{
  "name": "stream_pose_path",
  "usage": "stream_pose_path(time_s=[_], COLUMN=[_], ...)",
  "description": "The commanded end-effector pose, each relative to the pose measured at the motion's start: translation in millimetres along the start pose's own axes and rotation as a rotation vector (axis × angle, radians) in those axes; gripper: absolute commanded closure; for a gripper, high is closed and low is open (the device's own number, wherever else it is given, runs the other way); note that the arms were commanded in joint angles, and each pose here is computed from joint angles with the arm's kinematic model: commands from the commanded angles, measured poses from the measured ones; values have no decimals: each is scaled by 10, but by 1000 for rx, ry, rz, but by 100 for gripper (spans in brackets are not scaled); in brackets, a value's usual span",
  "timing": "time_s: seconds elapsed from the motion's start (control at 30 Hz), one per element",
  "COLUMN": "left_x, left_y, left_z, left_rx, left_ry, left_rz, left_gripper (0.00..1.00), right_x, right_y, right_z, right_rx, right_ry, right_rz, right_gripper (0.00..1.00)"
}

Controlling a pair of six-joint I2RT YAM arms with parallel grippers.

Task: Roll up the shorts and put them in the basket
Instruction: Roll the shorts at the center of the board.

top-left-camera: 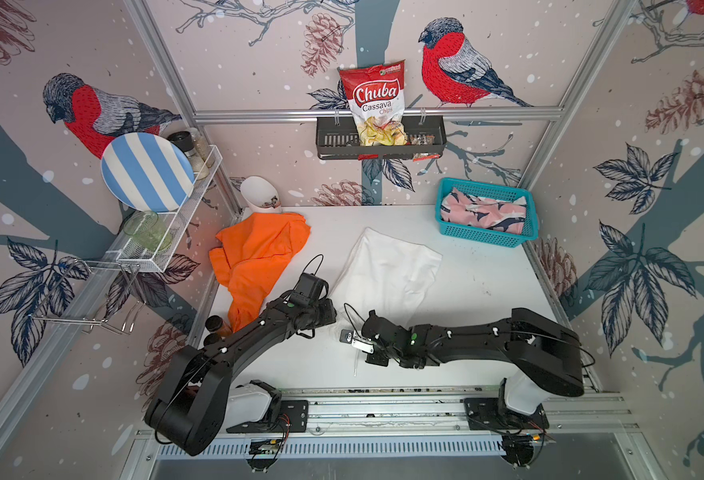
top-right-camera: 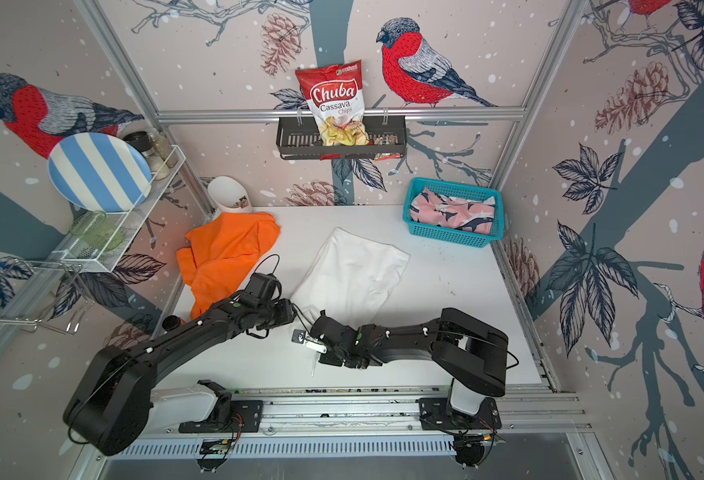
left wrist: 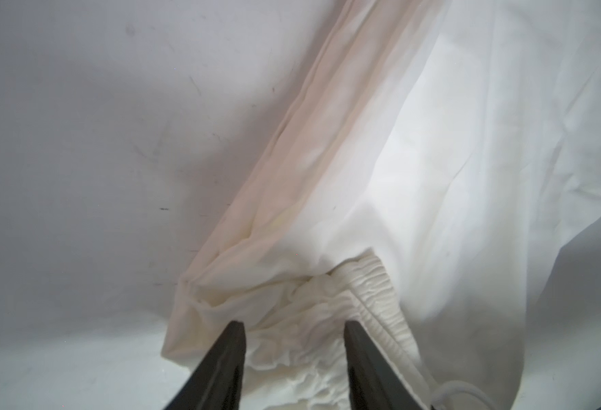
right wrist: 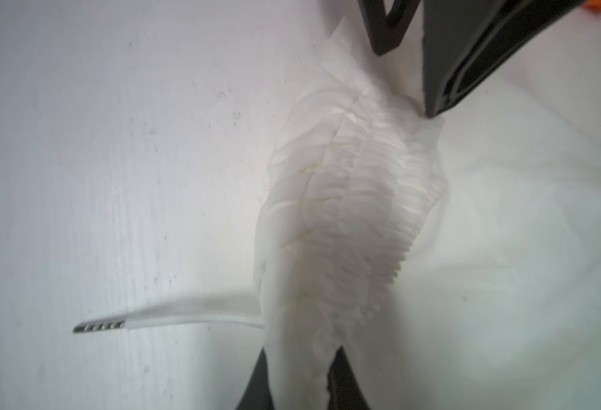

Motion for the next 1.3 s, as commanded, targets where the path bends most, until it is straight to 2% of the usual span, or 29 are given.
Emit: stream_pose_path(time_s=[0.0,0.13,0.27,0.37,0.5,0.67,0.73,0.8,0.83,0.9,0.93,1.0,1.07,1.17,1.27], left_x=[-159,-265,-165,-93,-13,127,190,244,274,309,318,325,318,292,265], left_y=[13,-57,-144,-142,-152,-184,-169,-140,-118,-78,-73,-70,-66,-74,-89], left_z=[35,53,-62,-172,-241,-201,-213,-235,-257,-287,-299,-308,-297,-277,-263], left_rx=[-11,-20,-60,-102,-156,-195,-209,-213,-210,-203,-191,-177,-170,-166,-160], left_ry=[-23,-35,5,26,13,5,14,24,32,41,44,56,57,53,48], left_rz=[30,-16,-111,-125,-172,-207,-201,-182,-170,-145,-142,-136,-129,-127,-132], left_gripper=[43,39,35,28,12,10,14,28,40,64,76,88,94,95,94], right_x=[31,43,68,84,110,144,133,112,95,59,38,-23,-131,-293,-392], right_y=[54,-108,-202,-213,-202,-147,-143,-152,-153,-160,-168,-176,-149,-86,31], right_z=[-78,-126,-202,-246,-307,-355,-346,-331,-322,-299,-283,-235,-146,-7,165], right_rx=[347,604,795,834,846,826,817,806,796,764,737,667,556,412,283], right_ry=[66,45,18,4,11,36,36,32,29,28,32,42,42,21,-18], right_rz=[256,404,513,516,501,483,475,450,429,350,283,130,-42,-249,-393], right_gripper=[92,96,99,99,99,98,98,96,93,79,67,53,40,27,14])
Point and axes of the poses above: each gripper's point midway between its finger pads, its own x axis out along the fingers, its own y axis along the line the jaws close on, z = x × y, the point moved 6 cm from there along -x, back along the fingers, and after that the axes turned 13 degrees about x, right-handed, at the moved point
